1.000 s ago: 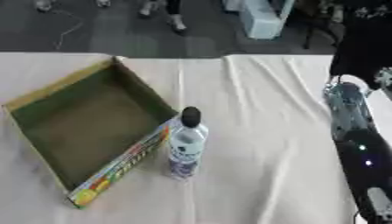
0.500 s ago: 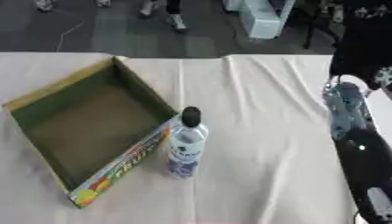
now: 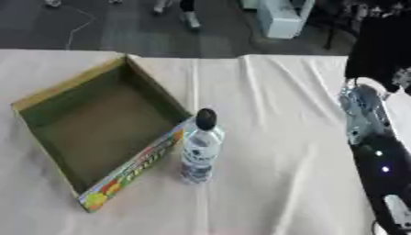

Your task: Pick up objects on the table and place them in the box.

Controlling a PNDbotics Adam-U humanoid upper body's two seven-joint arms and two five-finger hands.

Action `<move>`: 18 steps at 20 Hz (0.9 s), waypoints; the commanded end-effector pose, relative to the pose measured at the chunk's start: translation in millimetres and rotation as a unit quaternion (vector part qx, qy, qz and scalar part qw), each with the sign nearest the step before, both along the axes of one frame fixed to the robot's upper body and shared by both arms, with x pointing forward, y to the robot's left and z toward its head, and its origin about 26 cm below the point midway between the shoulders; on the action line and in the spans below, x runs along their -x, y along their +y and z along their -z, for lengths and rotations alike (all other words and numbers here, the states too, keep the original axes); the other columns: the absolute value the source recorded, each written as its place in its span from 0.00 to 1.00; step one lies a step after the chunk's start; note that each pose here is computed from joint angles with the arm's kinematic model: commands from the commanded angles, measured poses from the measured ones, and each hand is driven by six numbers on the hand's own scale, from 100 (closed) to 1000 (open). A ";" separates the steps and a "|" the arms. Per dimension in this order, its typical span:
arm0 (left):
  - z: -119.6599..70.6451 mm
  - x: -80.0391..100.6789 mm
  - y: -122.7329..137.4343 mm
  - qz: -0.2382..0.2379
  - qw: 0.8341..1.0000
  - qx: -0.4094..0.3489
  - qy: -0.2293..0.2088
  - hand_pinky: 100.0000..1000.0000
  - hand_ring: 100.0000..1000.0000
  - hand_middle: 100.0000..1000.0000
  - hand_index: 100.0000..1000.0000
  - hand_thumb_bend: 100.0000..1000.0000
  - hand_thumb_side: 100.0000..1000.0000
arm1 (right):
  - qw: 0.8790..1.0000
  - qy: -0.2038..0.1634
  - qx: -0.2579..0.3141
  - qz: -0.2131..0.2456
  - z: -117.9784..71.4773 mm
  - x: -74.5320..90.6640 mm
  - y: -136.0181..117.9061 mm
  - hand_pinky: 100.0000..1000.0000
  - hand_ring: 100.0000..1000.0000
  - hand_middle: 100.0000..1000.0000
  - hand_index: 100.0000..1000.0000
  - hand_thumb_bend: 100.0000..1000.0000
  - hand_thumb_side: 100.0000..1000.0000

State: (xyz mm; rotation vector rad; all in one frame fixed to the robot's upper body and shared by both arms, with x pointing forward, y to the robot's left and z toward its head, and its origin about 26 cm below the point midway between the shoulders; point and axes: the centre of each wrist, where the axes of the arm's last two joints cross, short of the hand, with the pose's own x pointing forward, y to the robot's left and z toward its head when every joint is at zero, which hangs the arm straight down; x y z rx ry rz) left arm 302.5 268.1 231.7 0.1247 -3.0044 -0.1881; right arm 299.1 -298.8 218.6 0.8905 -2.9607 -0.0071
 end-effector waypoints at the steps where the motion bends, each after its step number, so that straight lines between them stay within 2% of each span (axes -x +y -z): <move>1: -7.9 2.4 4.6 -0.003 1.000 -0.009 -0.013 0.66 0.71 0.84 0.84 0.06 1.00 | 0.992 -0.072 0.094 0.054 -7.5 5.7 -12.2 0.61 0.56 0.62 0.71 0.07 0.91; 5: -6.4 2.7 5.4 -0.005 1.000 -0.009 -0.010 0.66 0.70 0.84 0.84 0.06 1.00 | 0.983 -0.079 0.146 0.081 -5.3 8.3 -17.1 0.62 0.57 0.64 0.73 0.14 0.86; 10: -4.4 2.9 4.5 -0.006 1.000 -0.011 -0.007 0.65 0.70 0.84 0.85 0.06 1.00 | 0.976 -0.070 0.184 0.094 -5.7 8.6 -17.4 0.63 0.59 0.68 0.75 0.24 0.79; 18: -3.6 2.9 3.7 -0.006 1.000 -0.011 -0.005 0.65 0.70 0.84 0.85 0.06 1.00 | 0.955 -0.044 0.287 0.065 -2.8 9.7 -15.2 0.67 0.65 0.74 0.81 0.36 0.71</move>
